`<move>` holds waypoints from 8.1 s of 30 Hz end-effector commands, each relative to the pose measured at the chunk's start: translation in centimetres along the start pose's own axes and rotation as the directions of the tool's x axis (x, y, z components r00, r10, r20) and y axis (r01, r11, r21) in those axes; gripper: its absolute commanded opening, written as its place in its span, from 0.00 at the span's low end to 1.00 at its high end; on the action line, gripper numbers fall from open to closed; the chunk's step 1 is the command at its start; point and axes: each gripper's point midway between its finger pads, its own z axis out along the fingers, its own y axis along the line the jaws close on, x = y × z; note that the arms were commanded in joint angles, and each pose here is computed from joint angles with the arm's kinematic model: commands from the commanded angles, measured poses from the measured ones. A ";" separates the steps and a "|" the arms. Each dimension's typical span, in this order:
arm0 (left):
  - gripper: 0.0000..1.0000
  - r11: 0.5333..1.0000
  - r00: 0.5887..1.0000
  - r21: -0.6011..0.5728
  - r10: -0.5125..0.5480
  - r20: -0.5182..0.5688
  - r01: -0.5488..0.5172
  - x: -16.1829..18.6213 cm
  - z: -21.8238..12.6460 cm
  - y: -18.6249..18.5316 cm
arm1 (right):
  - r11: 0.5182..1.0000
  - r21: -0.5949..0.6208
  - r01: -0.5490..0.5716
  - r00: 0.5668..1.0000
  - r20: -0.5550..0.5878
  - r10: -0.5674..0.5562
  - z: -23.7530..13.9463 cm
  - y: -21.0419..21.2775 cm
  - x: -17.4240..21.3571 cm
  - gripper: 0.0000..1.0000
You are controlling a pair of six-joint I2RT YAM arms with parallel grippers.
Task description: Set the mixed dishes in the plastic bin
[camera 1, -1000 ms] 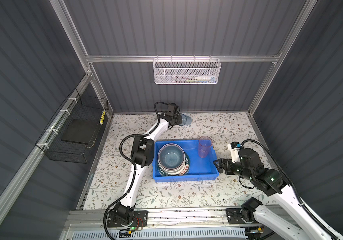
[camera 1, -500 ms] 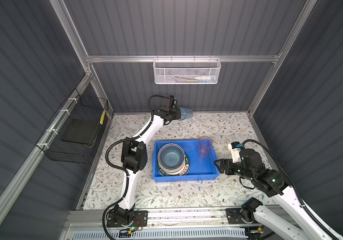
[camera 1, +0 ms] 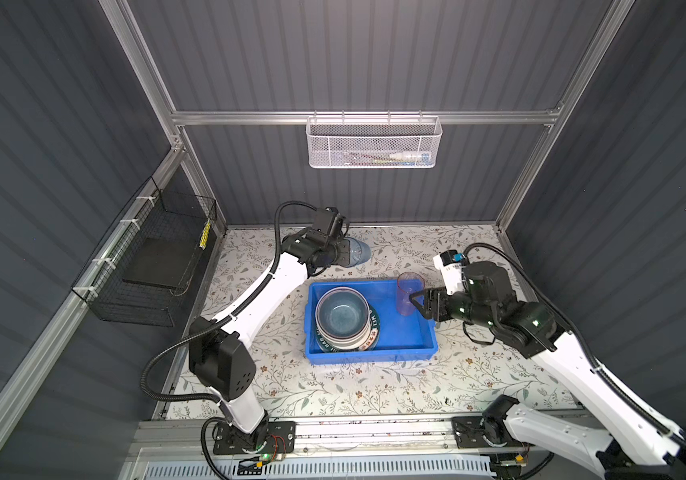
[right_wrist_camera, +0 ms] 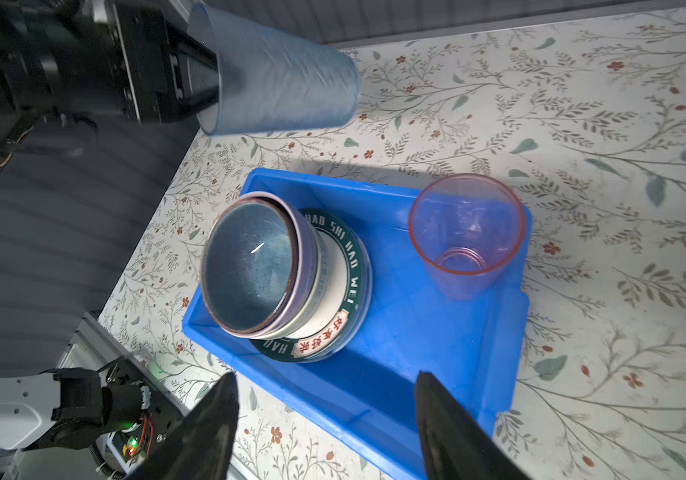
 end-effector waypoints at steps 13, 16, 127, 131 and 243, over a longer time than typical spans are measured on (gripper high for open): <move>0.00 0.998 0.997 -0.051 -0.044 0.057 0.047 3.9 -8.6 2.1 | 0.980 -0.163 0.111 0.994 0.002 -0.113 4.6 9.4 -4.1 0.42; 0.00 0.997 0.998 -0.063 -0.033 0.044 0.036 4.4 -8.6 2.4 | 0.975 -0.184 0.123 0.992 0.006 -0.124 5.0 10.9 -4.6 0.43; 1.00 0.976 0.997 -0.218 0.000 0.071 0.015 10.7 -8.2 12.1 | 0.886 0.455 0.090 0.955 -0.293 0.054 -0.9 -7.9 7.8 0.00; 1.00 0.969 0.998 -0.246 0.005 0.063 0.011 11.2 -8.0 12.7 | 0.860 0.497 0.111 0.931 -0.354 0.084 0.2 -9.3 9.4 0.00; 1.00 0.922 0.916 -0.373 0.053 0.397 0.108 13.0 9.3 26.8 | 0.739 0.656 -0.155 0.860 0.458 -0.225 3.3 -32.7 3.1 0.99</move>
